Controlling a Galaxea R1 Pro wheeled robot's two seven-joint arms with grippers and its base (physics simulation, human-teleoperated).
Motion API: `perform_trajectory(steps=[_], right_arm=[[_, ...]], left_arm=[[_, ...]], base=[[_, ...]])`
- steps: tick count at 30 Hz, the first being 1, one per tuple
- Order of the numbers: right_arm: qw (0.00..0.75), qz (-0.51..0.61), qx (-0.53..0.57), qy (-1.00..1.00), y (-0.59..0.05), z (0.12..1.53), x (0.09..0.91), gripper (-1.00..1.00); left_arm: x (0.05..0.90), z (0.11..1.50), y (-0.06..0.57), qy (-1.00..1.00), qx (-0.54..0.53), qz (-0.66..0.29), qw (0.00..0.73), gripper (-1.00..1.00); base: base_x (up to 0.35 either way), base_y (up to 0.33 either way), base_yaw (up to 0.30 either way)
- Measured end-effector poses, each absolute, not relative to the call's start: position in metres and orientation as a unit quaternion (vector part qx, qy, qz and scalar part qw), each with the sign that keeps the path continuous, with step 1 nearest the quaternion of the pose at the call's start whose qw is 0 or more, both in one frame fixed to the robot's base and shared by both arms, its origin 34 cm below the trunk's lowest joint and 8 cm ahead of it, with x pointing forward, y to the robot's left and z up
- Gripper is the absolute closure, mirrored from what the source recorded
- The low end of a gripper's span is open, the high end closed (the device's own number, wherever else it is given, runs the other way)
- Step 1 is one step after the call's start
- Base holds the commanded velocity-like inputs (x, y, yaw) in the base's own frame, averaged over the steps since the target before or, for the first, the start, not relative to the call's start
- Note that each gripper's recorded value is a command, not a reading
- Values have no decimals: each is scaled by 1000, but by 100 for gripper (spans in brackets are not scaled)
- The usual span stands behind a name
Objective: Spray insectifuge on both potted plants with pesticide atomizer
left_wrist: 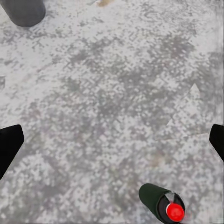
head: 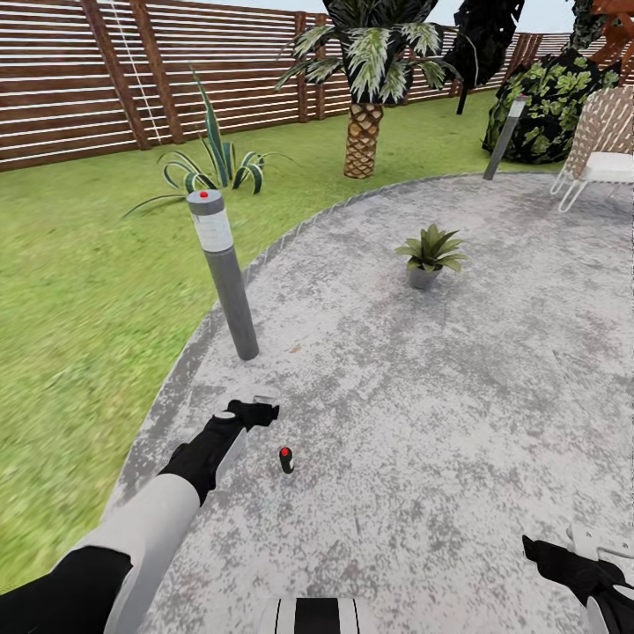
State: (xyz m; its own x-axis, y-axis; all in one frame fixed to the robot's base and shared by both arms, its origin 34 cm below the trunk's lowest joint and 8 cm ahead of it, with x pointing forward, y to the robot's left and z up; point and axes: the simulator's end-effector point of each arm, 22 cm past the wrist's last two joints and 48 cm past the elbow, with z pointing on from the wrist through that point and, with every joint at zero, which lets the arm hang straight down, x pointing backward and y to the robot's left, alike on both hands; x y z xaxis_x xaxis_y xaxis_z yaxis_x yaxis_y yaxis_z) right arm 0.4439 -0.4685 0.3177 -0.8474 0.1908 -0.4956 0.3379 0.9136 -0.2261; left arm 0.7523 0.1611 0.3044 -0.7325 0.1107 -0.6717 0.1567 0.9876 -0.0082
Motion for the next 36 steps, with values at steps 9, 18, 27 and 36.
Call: perform_trajectory(steps=[9, 18, 27, 36], right_arm=[[239, -154, 139, 949, -468, 318, 444, -100], [239, -154, 139, 949, -469, 318, 444, -100], [238, -154, 139, 949, -468, 317, 444, -100], [232, -153, 136, 951, -466, 312, 442, -100]], left_arm=[[748, 301, 160, 927, 70, -34, 368, -100], [748, 301, 160, 926, 70, -34, 368, -100], [748, 301, 160, 926, 70, -34, 368, -100], [748, 295, 160, 926, 69, -36, 368, -100]], base=[[0, -48, 0], [0, -203, 0], [0, -106, 0], [0, -4, 0]])
